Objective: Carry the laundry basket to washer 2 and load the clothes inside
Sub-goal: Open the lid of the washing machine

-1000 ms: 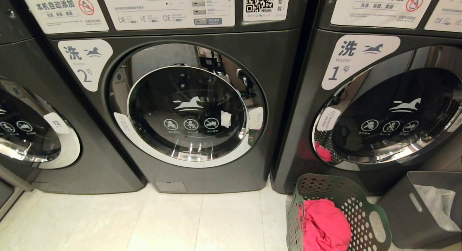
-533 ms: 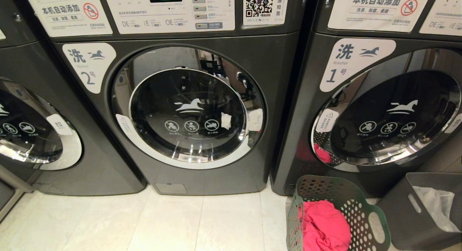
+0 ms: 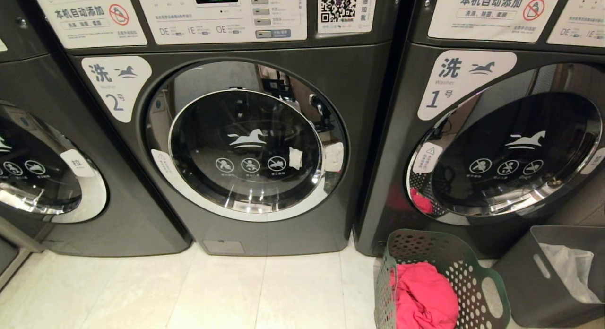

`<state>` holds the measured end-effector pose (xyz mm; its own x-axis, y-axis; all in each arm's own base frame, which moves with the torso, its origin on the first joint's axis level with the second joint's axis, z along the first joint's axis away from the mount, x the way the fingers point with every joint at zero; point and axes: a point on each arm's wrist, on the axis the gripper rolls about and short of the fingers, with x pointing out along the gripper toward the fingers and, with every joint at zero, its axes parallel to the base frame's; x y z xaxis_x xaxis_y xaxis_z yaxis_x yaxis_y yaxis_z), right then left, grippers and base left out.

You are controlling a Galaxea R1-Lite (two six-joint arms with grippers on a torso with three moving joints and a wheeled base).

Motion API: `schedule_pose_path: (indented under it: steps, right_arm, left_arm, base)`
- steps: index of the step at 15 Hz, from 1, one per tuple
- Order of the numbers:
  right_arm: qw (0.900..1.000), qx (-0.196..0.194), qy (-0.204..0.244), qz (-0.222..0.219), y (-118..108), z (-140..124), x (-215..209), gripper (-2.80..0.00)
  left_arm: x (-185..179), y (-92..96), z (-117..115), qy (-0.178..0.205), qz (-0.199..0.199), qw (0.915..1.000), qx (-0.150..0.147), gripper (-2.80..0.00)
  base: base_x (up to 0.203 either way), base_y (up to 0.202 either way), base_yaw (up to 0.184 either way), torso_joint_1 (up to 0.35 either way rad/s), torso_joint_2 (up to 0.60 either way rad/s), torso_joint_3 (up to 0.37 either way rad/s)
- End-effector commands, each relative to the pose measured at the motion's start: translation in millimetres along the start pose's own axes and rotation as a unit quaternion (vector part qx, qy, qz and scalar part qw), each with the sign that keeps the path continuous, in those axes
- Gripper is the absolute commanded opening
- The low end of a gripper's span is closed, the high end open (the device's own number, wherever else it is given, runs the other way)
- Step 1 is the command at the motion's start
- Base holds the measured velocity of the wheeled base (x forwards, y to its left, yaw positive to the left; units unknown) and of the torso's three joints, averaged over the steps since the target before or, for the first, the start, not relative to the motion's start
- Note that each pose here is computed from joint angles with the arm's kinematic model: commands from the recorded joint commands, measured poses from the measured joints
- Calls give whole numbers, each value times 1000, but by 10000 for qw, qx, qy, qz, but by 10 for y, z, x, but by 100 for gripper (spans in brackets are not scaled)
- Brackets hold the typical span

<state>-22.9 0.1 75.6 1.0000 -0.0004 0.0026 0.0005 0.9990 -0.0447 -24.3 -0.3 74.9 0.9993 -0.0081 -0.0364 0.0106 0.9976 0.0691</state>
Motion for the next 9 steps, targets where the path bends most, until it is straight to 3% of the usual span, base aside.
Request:
schedule_pose_path:
  steps: [1, 3, 9]
  right_arm:
    - [10000, 1, 5, 2, 0, 1, 1, -280]
    - [10000, 6, 2, -1, 0, 1, 1, -280]
    - [10000, -7, -3, 10, 0, 2, 1, -280]
  left_arm:
    - [1, 0, 0, 10, 1, 10000, 5, -280]
    - [1, 0, 0, 10, 1, 10000, 5, -280]
    - [1, 0, 0, 9, -6, 10000, 5, -280]
  base:
    - [0, 0, 0, 0, 0, 0]
    - [1, -109, 3, 0, 1, -1]
    - [0, -195, 3, 3, 3, 3]
